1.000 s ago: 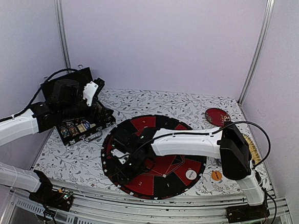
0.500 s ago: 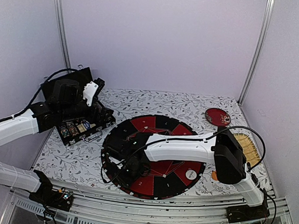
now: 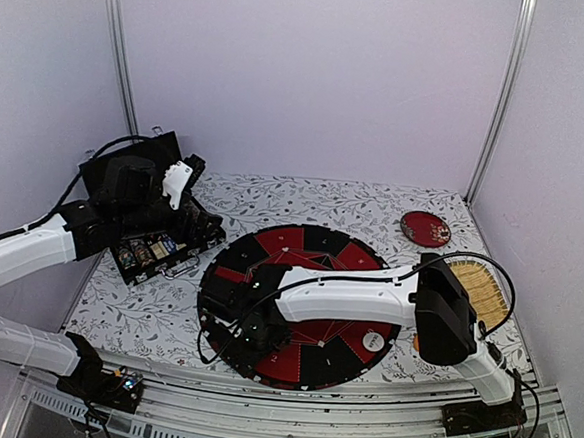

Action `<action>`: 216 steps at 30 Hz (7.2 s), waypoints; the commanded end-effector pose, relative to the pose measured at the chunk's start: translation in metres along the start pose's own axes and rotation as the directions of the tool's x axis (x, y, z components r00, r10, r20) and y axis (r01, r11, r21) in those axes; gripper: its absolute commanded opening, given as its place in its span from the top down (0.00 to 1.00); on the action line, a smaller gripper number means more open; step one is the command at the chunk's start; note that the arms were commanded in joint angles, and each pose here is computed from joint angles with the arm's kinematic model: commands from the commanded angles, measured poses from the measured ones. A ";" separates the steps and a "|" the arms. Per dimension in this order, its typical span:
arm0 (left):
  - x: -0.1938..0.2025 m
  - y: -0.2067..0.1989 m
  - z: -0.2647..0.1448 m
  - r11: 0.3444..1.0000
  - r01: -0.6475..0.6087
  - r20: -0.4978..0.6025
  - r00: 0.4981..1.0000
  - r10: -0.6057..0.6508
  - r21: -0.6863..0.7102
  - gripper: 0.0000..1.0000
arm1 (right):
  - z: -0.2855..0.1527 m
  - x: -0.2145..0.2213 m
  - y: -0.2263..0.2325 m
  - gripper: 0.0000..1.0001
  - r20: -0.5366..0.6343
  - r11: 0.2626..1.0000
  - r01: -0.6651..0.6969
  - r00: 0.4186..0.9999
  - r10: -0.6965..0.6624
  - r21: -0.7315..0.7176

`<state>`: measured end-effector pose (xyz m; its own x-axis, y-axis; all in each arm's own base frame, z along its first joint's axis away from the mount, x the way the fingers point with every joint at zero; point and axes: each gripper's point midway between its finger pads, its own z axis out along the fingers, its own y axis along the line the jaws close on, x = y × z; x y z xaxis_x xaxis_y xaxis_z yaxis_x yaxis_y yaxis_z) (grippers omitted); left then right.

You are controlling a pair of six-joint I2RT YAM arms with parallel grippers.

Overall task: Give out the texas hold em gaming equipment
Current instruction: Place the small blind button at position2, then pick up the big blind button from the center of the board, then pass from the right arm to the left, then place the big blind button at position 5, then pick up the pile of poker chips from the pile of poker chips.

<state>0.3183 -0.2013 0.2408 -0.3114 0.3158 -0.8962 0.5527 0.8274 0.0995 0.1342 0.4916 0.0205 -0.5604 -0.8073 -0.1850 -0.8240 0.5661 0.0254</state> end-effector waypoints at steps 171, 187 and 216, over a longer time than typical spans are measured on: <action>0.151 0.020 0.105 0.701 0.713 -0.181 0.686 -0.705 -0.023 1.00 | -0.183 -0.007 -0.189 0.14 0.702 0.970 -0.235 0.700 0.129 0.056; 0.166 0.026 0.159 0.653 0.755 -0.222 0.628 -0.746 -0.062 1.00 | -0.186 0.014 -0.198 0.13 0.709 0.956 -0.287 0.687 0.159 0.064; 0.092 0.042 0.096 0.807 0.573 -0.129 0.798 -0.589 -0.141 0.17 | -0.182 0.146 -0.321 0.01 0.491 0.657 -0.752 0.590 0.641 0.046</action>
<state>0.3908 -0.1780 0.0928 -0.6990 -0.2706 -0.6620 0.0756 0.8925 -0.4446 0.3103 0.1544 0.1556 -0.8134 -0.0472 -0.5797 -0.0919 0.9946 0.0479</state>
